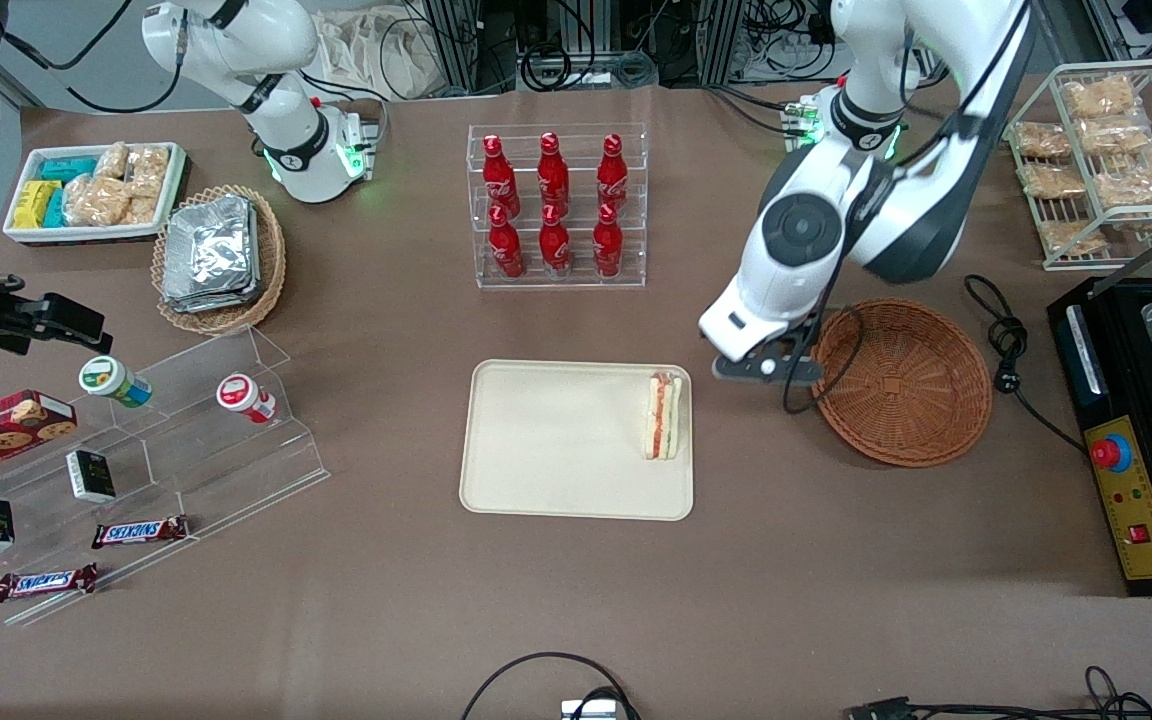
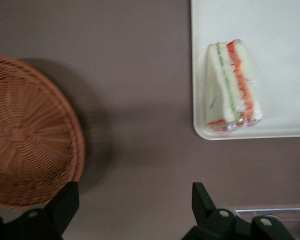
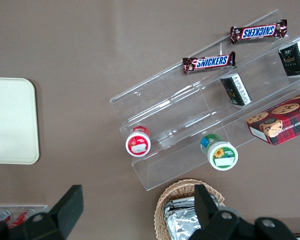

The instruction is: Place sandwich from basket to tray

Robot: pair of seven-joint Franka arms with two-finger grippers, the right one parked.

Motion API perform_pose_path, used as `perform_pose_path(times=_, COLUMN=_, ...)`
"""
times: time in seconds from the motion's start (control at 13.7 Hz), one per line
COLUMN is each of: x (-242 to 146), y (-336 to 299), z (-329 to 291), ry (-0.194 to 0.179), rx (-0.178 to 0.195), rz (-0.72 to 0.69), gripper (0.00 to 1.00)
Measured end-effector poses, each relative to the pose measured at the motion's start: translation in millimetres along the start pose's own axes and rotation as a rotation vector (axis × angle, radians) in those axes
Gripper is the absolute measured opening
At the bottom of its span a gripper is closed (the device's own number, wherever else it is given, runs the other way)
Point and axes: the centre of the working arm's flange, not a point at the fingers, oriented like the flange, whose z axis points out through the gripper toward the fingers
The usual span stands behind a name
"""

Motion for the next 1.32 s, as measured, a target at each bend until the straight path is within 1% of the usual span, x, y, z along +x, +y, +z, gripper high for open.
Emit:
perform_pose_path(times=0.07, x=-8, y=-13, z=-13, ry=0.000, rx=0.019, rz=-0.020, gripper=1.00)
perform_pose_path(times=0.15, x=-12, y=-26, z=-26, ry=0.006, rx=0.029, rz=-0.044, gripper=1.00)
perform_pose_path(times=0.29, x=-7, y=-54, z=-52, ry=0.023, rx=0.029, rz=-0.069, gripper=1.00)
perform_pose_path(times=0.37, x=-2, y=-70, z=-63, ry=0.025, rx=0.018, rz=-0.063, gripper=1.00)
perform_pose_path(times=0.59, x=16, y=-134, z=-79, ry=0.006, rx=-0.037, rz=-0.045, gripper=1.00)
perform_pose_path(times=0.73, x=23, y=-172, z=-84, ry=0.006, rx=-0.059, rz=-0.047, gripper=1.00)
perform_pose_path(times=0.88, x=26, y=-190, z=-90, ry=0.013, rx=-0.068, rz=-0.060, gripper=1.00)
perform_pose_path(times=1.1, x=28, y=-195, z=-99, ry=0.022, rx=-0.072, rz=-0.067, gripper=1.00)
perform_pose_path(times=1.32, x=31, y=-208, z=-97, ry=0.021, rx=-0.076, rz=-0.086, gripper=1.00)
